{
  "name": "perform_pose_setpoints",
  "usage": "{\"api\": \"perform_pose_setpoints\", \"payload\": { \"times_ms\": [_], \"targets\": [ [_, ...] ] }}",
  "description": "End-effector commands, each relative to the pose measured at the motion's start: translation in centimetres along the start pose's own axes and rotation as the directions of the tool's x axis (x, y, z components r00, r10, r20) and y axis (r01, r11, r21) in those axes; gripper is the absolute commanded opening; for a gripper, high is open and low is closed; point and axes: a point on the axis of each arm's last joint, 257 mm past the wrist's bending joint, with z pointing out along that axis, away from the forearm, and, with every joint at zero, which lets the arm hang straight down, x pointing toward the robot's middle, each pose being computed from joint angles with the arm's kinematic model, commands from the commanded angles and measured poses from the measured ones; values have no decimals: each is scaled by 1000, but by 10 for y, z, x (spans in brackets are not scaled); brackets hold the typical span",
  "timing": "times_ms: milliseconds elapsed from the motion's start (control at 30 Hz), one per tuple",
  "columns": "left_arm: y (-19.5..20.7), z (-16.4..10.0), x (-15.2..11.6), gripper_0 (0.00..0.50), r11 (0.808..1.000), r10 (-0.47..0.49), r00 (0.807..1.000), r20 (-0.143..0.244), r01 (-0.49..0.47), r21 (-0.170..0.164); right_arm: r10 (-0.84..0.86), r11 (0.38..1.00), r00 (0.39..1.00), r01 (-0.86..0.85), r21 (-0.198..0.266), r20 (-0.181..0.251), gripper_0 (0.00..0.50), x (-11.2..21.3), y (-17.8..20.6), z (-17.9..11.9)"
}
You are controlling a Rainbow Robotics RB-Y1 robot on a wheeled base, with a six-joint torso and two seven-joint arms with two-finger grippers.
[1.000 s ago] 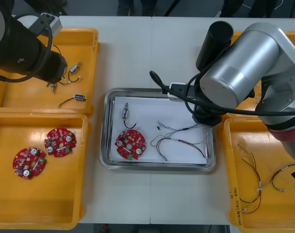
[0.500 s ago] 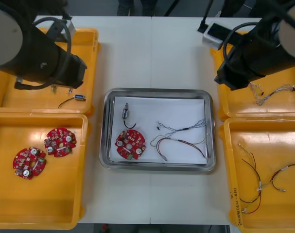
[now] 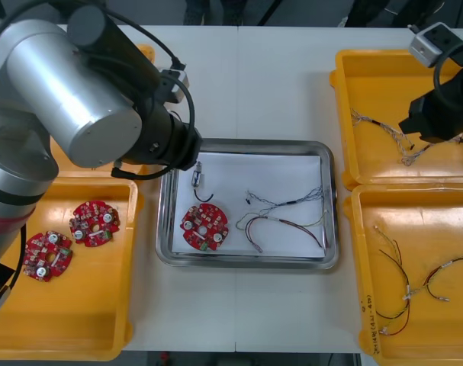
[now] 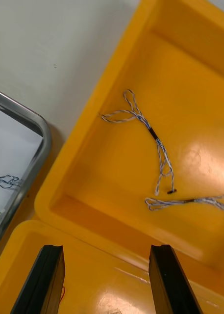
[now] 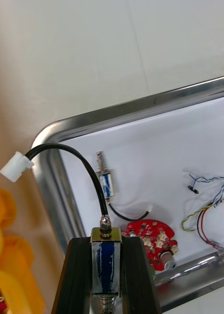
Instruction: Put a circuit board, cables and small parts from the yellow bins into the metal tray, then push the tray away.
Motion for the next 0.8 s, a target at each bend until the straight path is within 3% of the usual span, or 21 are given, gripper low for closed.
{"api": "perform_pose_setpoints", "payload": {
  "times_ms": [33,367,800],
  "targets": [
    [-34,17,-3,2,996,-79,997,18,78,35,92,993,996,-91,73,-2,500,28,-39,-19],
    [-54,61,0,2,997,-62,998,30,60,38,246,965,969,-241,100,-36,500,90,-76,-29],
    [-71,93,4,2,997,-55,998,34,53,61,335,936,938,-321,145,-87,500,143,-87,-31]
  ]
}}
